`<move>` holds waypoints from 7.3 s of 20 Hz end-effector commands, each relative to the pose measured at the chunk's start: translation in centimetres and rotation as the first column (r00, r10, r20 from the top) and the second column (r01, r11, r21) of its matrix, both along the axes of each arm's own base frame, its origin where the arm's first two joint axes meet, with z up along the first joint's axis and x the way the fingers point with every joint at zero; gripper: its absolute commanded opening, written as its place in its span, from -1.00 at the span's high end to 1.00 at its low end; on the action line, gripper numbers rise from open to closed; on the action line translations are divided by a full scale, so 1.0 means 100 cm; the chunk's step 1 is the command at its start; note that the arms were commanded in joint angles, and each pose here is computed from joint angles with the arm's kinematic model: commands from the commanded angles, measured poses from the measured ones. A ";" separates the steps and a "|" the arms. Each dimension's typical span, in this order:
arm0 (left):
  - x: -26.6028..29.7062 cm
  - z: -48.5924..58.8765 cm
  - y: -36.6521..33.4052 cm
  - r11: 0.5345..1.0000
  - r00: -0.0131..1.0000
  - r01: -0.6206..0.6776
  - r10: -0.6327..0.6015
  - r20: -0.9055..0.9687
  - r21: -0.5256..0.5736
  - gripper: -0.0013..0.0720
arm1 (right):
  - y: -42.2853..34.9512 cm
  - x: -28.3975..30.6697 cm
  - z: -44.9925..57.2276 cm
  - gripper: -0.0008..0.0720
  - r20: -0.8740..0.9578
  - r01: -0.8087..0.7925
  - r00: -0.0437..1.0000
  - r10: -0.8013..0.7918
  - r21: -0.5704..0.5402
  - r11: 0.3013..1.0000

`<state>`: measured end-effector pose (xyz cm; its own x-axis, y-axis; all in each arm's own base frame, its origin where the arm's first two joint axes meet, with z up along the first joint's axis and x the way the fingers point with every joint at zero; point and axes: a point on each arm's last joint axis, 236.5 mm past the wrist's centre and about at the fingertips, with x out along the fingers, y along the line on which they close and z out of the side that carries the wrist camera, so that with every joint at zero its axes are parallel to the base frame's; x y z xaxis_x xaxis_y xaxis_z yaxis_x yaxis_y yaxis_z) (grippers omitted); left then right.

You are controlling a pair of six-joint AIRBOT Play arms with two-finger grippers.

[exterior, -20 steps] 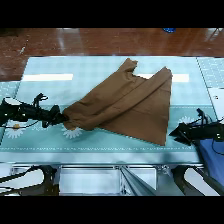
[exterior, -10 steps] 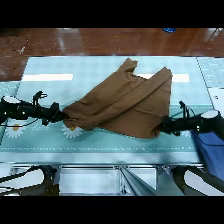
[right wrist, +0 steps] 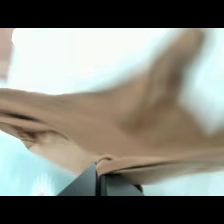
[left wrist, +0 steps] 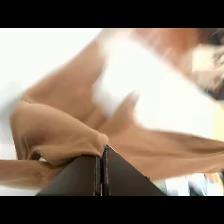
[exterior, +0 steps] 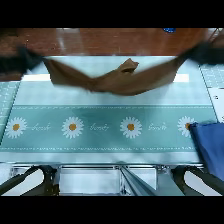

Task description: Fold the shirts.

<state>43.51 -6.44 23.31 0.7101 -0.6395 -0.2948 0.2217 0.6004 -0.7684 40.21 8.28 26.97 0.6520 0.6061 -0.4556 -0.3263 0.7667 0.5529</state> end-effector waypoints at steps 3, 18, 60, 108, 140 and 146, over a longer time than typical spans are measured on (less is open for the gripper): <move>-0.080 0.244 0.032 0.943 0.820 -0.304 0.188 0.541 0.134 0.92 | 0.002 -0.107 0.224 0.93 0.539 0.134 0.841 -0.036 -0.144 0.980; -0.277 0.265 0.038 0.622 0.699 -0.628 0.187 0.690 0.468 0.92 | -0.033 -0.248 0.172 0.93 0.460 0.441 0.848 -0.263 -0.337 0.832; -0.106 -0.240 0.093 0.884 0.643 0.302 0.088 -0.760 0.357 -0.42 | -0.146 -0.058 -0.267 -0.14 -0.588 0.311 0.768 -0.255 -0.007 0.951; -0.002 0.050 0.035 1.000 0.997 -0.008 0.008 0.081 -0.006 0.92 | -0.044 -0.004 0.004 0.93 -0.012 0.117 0.993 -0.116 0.050 0.992; -0.010 -0.093 0.041 0.861 0.956 -0.211 0.281 -0.087 0.462 0.92 | -0.058 -0.037 -0.123 0.93 -0.185 0.240 0.954 -0.238 -0.013 0.971; 0.130 -0.200 0.029 0.904 0.930 -0.192 0.292 -0.224 0.382 0.92 | -0.093 0.090 -0.226 0.93 -0.355 0.330 0.900 -0.253 0.178 0.927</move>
